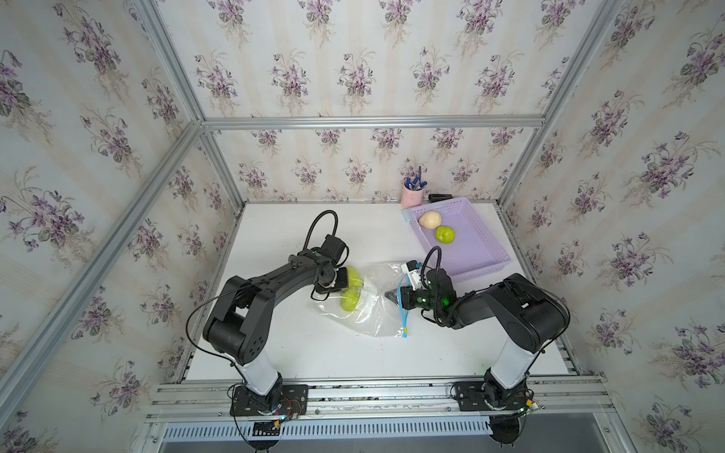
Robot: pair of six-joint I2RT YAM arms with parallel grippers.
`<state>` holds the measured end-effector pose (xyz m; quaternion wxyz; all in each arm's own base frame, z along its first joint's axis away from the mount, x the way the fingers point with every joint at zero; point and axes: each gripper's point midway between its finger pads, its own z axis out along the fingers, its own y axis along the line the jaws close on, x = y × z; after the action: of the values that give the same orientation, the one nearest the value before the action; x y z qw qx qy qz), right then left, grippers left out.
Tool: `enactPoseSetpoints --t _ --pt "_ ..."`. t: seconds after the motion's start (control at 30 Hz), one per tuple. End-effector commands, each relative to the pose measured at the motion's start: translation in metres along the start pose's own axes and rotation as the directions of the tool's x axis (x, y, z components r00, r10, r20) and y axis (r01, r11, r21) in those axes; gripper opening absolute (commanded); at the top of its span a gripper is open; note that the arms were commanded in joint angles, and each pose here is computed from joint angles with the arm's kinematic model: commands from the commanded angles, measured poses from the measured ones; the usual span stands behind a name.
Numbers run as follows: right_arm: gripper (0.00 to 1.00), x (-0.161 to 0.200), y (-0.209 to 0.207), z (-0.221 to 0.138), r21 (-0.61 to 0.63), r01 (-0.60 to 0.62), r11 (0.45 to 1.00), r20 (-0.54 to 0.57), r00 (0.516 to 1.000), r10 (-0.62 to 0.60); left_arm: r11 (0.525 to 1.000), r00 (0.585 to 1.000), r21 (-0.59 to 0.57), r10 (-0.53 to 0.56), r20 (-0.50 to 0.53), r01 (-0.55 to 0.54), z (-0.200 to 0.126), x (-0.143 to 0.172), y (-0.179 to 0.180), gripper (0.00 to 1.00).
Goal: Open the zip-top bag and take out the pear
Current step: Adjust the zipper food storage bag at the center of the board, then pick up the pear from the zipper food storage bag.
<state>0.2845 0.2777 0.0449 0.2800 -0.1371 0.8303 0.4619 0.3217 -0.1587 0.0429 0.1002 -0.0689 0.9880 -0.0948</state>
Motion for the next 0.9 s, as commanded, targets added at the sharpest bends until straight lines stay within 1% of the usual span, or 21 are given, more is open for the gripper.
enactPoseSetpoints --t 0.0,0.03,0.1,0.2,0.23,0.3,0.33,0.37,0.43,0.5,0.53,0.57,0.6,0.67,0.7,0.73,0.8,0.83,0.87 --pt "0.34 0.0 0.012 0.008 -0.027 0.064 0.998 -0.006 0.998 -0.065 0.996 0.999 -0.081 -0.031 -0.038 0.028 -0.001 0.01 0.017 0.0" --pt "0.34 0.003 0.014 0.011 -0.026 0.075 0.997 -0.019 0.997 -0.075 0.998 0.999 -0.06 -0.01 -0.044 0.008 -0.001 0.012 0.014 0.0" --pt "0.35 0.007 0.018 0.016 -0.034 0.097 0.995 -0.042 0.994 -0.099 0.999 0.995 0.032 0.044 -0.094 -0.041 0.004 0.02 -0.001 0.0" --pt "0.38 0.015 0.024 0.025 -0.056 0.119 0.991 -0.086 0.989 -0.123 0.978 0.963 0.198 0.106 -0.247 -0.057 0.018 0.048 -0.031 0.0" --pt "0.39 0.017 0.027 0.027 -0.066 0.127 0.99 -0.095 0.987 -0.133 0.968 0.951 0.243 0.128 -0.281 -0.059 0.022 0.058 -0.041 0.0" --pt "0.44 0.022 0.03 0.028 -0.076 0.141 0.987 -0.116 0.982 -0.149 0.959 0.94 0.276 0.15 -0.306 -0.063 0.028 0.068 -0.051 0.0" --pt "0.45 0.024 0.031 0.028 -0.08 0.154 0.985 -0.125 0.979 -0.164 0.96 0.941 0.273 0.144 -0.307 -0.058 0.03 0.069 -0.052 0.0" --pt "0.49 0.027 0.032 0.026 -0.083 0.172 0.982 -0.136 0.974 -0.182 0.959 0.944 0.279 0.134 -0.301 -0.047 0.032 0.067 -0.054 0.03" --pt "0.6 0.032 0.035 0.022 -0.083 0.221 0.972 -0.147 0.962 -0.231 0.961 0.951 0.274 0.118 -0.286 -0.037 0.031 0.06 -0.056 0.16" --pt "0.72 0.036 0.038 0.014 -0.084 0.314 0.946 -0.164 0.932 -0.324 0.963 0.956 0.265 0.115 -0.271 -0.04 0.028 0.052 -0.059 0.35" --pt "0.76 0.038 0.039 0.01 -0.078 0.356 0.931 -0.17 0.916 -0.364 0.965 0.958 0.258 0.112 -0.265 -0.041 0.027 0.048 -0.059 0.37" --pt "0.79 0.04 0.038 0.003 -0.063 0.402 0.914 -0.18 0.896 -0.406 0.968 0.961 0.249 0.098 -0.259 -0.032 0.026 0.043 -0.058 0.37" --pt "0.82 0.041 0.038 -0.004 -0.06 0.448 0.892 -0.182 0.874 -0.451 0.97 0.964 0.241 0.078 -0.256 -0.014 0.027 0.038 -0.056 0.34" --pt "0.82 0.051 0.045 -0.015 -0.111 0.536 0.837 -0.173 0.819 -0.547 0.973 0.965 0.232 0.051 -0.257 0.011 0.029 0.032 -0.053 0.24" --pt "0.81 0.056 0.048 -0.017 -0.136 0.567 0.812 -0.171 0.794 -0.583 0.972 0.964 0.235 0.05 -0.263 0.014 0.03 0.031 -0.054 0.21" --pt "0.8 0.059 0.046 -0.016 -0.131 0.581 0.803 -0.185 0.782 -0.596 0.971 0.961 0.238 0.05 -0.271 0.017 0.031 0.03 -0.055 0.18" --pt "0.76 0.065 0.038 -0.008 -0.125 0.568 0.813 -0.241 0.778 -0.581 0.971 0.953 0.238 0.044 -0.299 0.03 0.035 0.033 -0.056 0.13" --pt "0.74 0.071 0.037 -0.004 -0.126 0.574 0.809 -0.263 0.767 -0.585 0.971 0.951 0.238 0.04 -0.307 0.036 0.037 0.035 -0.056 0.12" --pt "0.73 0.074 0.038 0.001 -0.127 0.594 0.794 -0.273 0.749 -0.604 0.969 0.95 0.242 0.036 -0.31 0.043 0.039 0.036 -0.057 0.1"
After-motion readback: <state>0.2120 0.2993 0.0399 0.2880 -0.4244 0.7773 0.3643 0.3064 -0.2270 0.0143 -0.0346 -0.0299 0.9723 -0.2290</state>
